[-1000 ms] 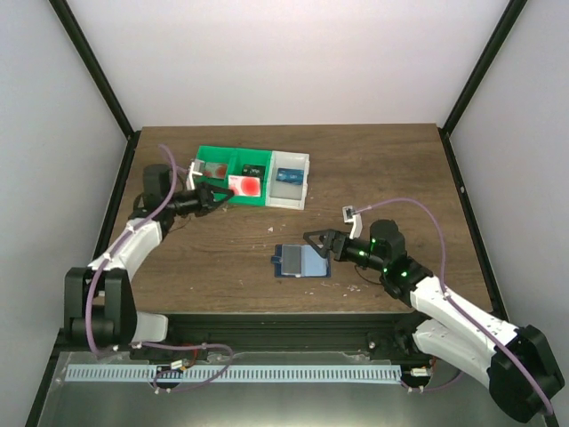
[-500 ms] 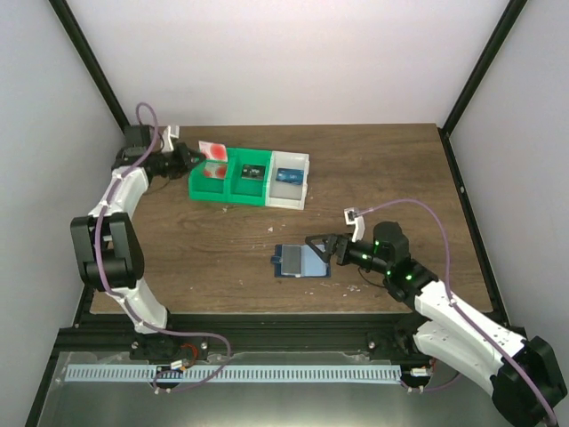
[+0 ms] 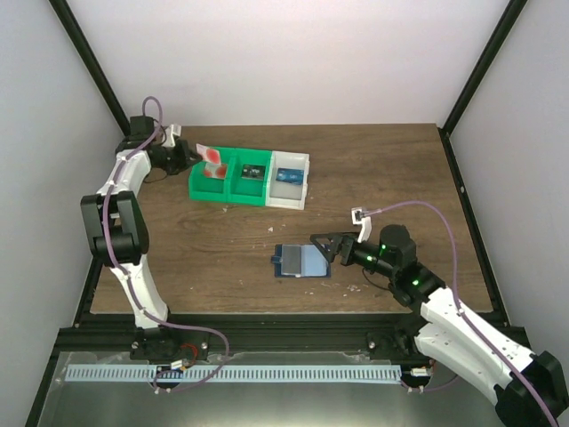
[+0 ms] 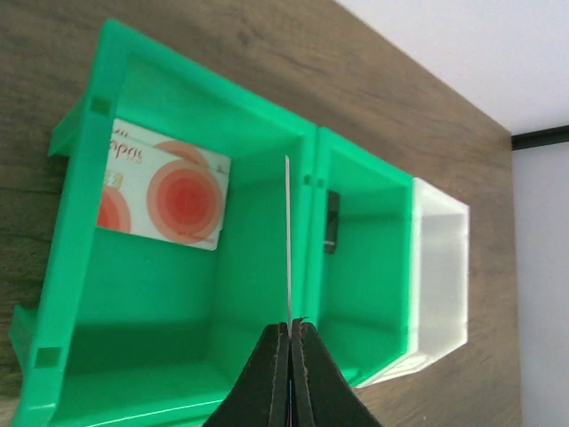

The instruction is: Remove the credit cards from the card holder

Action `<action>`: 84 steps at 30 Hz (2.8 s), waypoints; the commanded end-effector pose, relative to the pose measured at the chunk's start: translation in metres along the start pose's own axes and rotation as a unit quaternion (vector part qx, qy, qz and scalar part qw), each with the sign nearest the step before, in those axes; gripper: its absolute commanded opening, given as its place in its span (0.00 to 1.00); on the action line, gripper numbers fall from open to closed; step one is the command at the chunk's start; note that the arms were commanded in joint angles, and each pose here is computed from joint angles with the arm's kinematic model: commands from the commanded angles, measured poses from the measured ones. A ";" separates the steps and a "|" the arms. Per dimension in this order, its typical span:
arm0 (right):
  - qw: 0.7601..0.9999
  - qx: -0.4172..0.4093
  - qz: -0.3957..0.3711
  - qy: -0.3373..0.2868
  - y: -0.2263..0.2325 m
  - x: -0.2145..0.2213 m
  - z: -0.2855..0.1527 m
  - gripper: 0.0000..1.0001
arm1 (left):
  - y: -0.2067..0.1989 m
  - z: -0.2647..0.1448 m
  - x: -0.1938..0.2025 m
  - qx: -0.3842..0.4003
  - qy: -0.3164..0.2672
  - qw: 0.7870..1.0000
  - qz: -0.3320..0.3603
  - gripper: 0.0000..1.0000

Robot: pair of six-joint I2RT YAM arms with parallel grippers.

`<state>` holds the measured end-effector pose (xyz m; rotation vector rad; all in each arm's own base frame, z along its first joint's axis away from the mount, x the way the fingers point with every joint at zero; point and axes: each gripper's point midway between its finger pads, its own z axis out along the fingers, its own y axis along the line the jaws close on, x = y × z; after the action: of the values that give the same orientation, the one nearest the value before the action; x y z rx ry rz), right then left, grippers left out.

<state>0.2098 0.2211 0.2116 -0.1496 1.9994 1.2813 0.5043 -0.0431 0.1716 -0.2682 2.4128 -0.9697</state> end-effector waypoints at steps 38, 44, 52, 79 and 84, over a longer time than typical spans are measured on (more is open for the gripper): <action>0.997 0.048 0.033 -0.042 -0.018 -0.012 -0.002 1.00 | 0.064 0.073 -0.017 -0.079 0.044 0.996 -0.004 0.10; 0.998 0.042 0.030 -0.043 -0.012 -0.017 0.000 1.00 | 0.064 0.071 -0.021 -0.089 0.035 0.995 0.000 0.09; 0.997 0.069 0.035 -0.021 -0.024 -0.008 0.001 1.00 | 0.008 0.036 -0.025 -0.080 -0.019 0.996 0.032 0.34; 0.981 0.118 0.090 0.129 -0.060 0.044 0.038 0.48 | -0.091 -0.025 0.155 0.096 0.025 0.993 0.067 0.49; 0.976 0.125 0.093 0.149 -0.064 0.052 0.052 0.42 | -0.105 -0.014 0.199 0.129 0.055 0.988 0.071 0.49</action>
<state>0.2197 0.2288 0.1015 0.0256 2.5074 1.1208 0.3417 -0.1578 0.1700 -0.0254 2.3817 -1.1495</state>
